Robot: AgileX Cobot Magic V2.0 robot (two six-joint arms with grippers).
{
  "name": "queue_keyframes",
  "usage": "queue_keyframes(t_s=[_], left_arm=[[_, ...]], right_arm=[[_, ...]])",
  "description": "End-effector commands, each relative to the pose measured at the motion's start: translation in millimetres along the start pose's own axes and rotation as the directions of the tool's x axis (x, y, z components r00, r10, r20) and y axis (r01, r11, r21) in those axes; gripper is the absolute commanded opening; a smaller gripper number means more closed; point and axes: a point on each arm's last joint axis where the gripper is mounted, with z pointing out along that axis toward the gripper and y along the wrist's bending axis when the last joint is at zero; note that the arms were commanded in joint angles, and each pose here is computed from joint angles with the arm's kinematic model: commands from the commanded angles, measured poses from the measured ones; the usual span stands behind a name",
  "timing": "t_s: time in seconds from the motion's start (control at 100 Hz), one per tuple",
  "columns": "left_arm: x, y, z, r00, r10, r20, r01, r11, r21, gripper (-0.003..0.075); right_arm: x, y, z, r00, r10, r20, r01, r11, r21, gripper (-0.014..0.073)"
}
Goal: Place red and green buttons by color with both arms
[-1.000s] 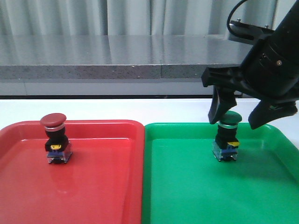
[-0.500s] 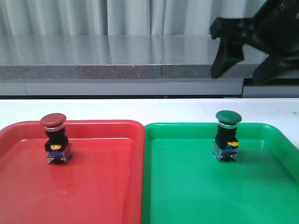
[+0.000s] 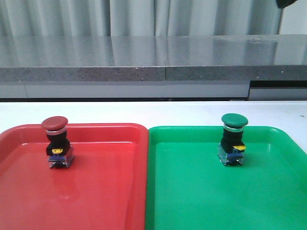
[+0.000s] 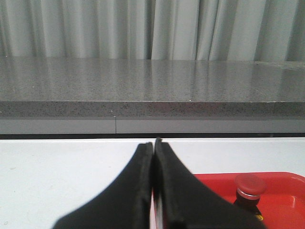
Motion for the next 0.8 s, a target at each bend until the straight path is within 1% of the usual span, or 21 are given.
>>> queue_keyframes(t_s=[0.0, 0.18, 0.44, 0.5, 0.57, 0.6, 0.61, 0.62, 0.67, 0.69, 0.71, 0.74, 0.75, 0.76, 0.79], left_arm=[[5.7, -0.4, -1.2, 0.998, -0.007, 0.062, 0.006, 1.0, 0.009, -0.002], [5.7, -0.4, -1.2, 0.998, -0.007, 0.062, 0.006, 1.0, 0.009, -0.0019], [5.7, -0.4, -1.2, 0.998, -0.007, 0.062, 0.006, 1.0, 0.009, -0.0019], [5.7, -0.4, -1.2, 0.998, -0.007, 0.062, 0.006, 1.0, 0.009, -0.0019], [5.7, -0.4, -1.2, 0.998, -0.007, 0.062, 0.006, 1.0, 0.009, -0.0019], [5.7, -0.4, -1.2, 0.998, -0.007, 0.062, 0.006, 1.0, 0.009, -0.0019], [5.7, -0.4, -1.2, 0.998, -0.007, 0.062, 0.006, 1.0, 0.009, -0.0019], [5.7, -0.4, -1.2, 0.998, -0.007, 0.062, 0.006, 1.0, 0.009, -0.0019], [5.7, -0.4, -1.2, 0.998, -0.007, 0.062, 0.006, 1.0, 0.009, -0.0019], [5.7, -0.4, -1.2, 0.998, -0.007, 0.062, 0.006, 1.0, 0.009, -0.0019], [5.7, -0.4, -1.2, 0.998, -0.007, 0.062, 0.006, 1.0, 0.009, -0.0019], [5.7, -0.4, -1.2, 0.998, -0.007, 0.062, 0.006, 1.0, 0.009, -0.0019], [5.7, -0.4, -1.2, 0.998, -0.007, 0.062, 0.006, 1.0, 0.009, -0.0019], [5.7, -0.4, -1.2, 0.998, -0.007, 0.062, 0.006, 1.0, 0.009, -0.0019], [5.7, -0.4, -1.2, 0.998, -0.007, 0.062, 0.006, 1.0, 0.009, -0.002]], right_arm=[[-5.6, -8.0, -25.0, 0.993, -0.023, 0.116, 0.019, 0.999, 0.032, 0.056], [20.2, -18.3, -51.2, 0.987, -0.01, 0.158, -0.001, 0.998, 0.07, 0.056], [56.0, -20.5, -90.5, 0.965, -0.026, 0.259, 0.007, 0.997, 0.074, 0.056], [62.2, -21.2, -96.0, 0.961, -0.034, 0.276, 0.012, 0.997, 0.08, 0.0542], [67.1, -21.4, -102.8, 0.953, -0.037, 0.301, 0.013, 0.997, 0.08, 0.0469], [68.1, -21.4, -105.6, 0.949, -0.037, 0.312, 0.013, 0.997, 0.08, 0.0418], [68.2, -21.4, -107.0, 0.947, -0.037, 0.318, 0.012, 0.997, 0.079, 0.0418], [68.4, -21.4, -107.6, 0.947, -0.037, 0.319, 0.012, 0.997, 0.079, 0.0384], [68.9, -21.3, -111.2, 0.942, -0.037, 0.334, 0.011, 0.997, 0.079, 0.0312], [69.1, -21.3, -112.3, 0.94, -0.037, 0.338, 0.011, 0.997, 0.078, 0.0262], [69.2, -21.3, -113.2, 0.939, -0.037, 0.342, 0.011, 0.997, 0.078, 0.0237], [69.2, -21.3, -113.4, 0.939, -0.037, 0.343, 0.011, 0.997, 0.078, 0.0176], [69.2, -21.3, -113.4, 0.939, -0.037, 0.343, 0.011, 0.997, 0.078, 0.0176], [69.2, -21.3, -113.4, 0.939, -0.037, 0.343, 0.011, 0.997, 0.078, 0.0141], [69.2, -21.3, -113.4, 0.939, -0.037, 0.343, 0.011, 0.997, 0.078, 0.0094]])
